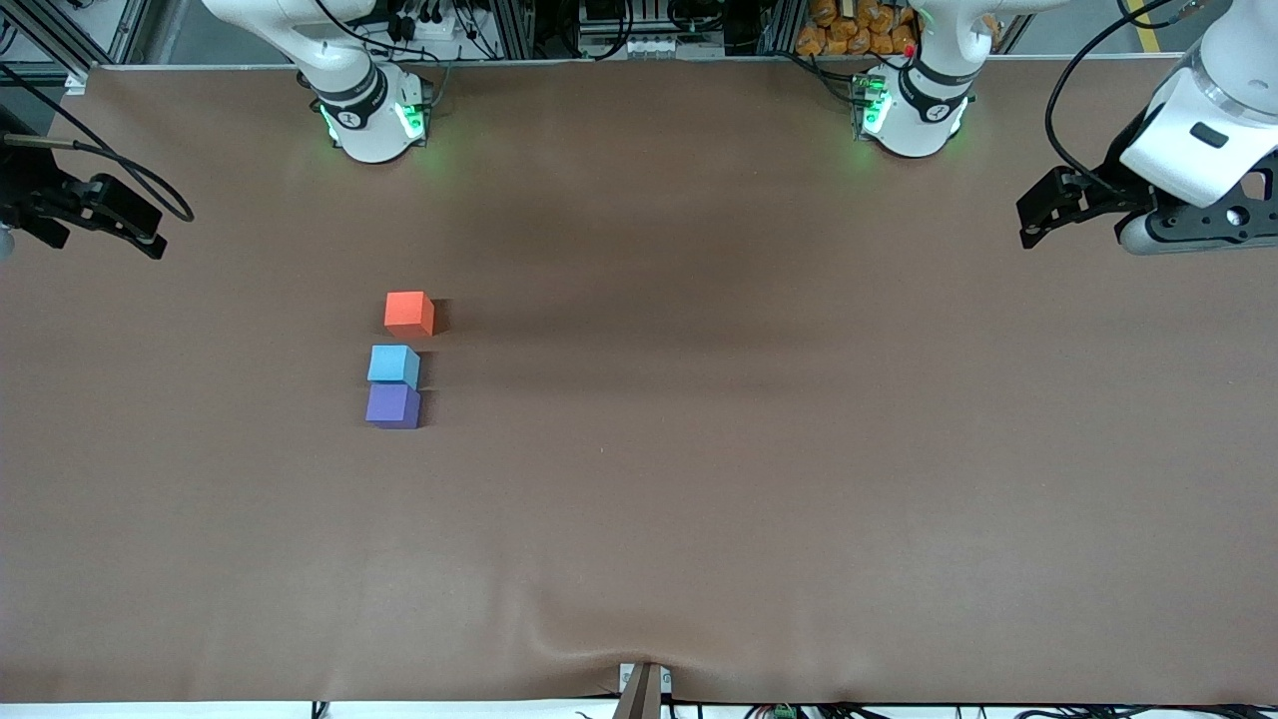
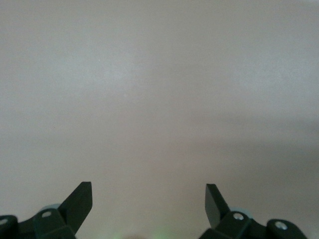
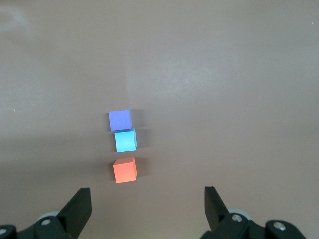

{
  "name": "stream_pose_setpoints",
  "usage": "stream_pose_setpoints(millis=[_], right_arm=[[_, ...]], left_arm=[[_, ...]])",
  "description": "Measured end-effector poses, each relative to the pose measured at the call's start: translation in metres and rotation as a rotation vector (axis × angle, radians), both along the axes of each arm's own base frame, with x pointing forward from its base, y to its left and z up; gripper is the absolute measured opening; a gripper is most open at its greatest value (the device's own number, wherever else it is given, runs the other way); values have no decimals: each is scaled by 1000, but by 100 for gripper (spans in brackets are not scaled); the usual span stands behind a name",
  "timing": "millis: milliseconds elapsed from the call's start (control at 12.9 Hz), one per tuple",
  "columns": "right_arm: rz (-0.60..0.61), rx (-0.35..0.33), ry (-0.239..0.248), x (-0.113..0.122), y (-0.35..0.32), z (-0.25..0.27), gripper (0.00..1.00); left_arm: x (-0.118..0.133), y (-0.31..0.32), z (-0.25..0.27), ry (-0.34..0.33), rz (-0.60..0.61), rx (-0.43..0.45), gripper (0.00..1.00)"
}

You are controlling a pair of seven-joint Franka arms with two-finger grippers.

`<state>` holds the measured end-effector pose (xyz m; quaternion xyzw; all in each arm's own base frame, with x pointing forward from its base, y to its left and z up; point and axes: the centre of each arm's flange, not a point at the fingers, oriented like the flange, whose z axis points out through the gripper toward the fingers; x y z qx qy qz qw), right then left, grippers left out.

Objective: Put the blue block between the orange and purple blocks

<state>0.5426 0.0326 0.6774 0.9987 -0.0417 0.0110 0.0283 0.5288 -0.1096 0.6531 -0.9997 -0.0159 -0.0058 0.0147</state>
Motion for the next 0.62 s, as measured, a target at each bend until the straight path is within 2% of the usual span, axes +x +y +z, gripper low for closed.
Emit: stream_pose_setpoints(millis=[388,621], right_arm=[[75,1,11,0,-8,-1,100],[97,0,18,0,-12,-1,100]], left_arm=[[2,15,0,7,-33,1,100],[0,45,-2,60,-55,5,100]])
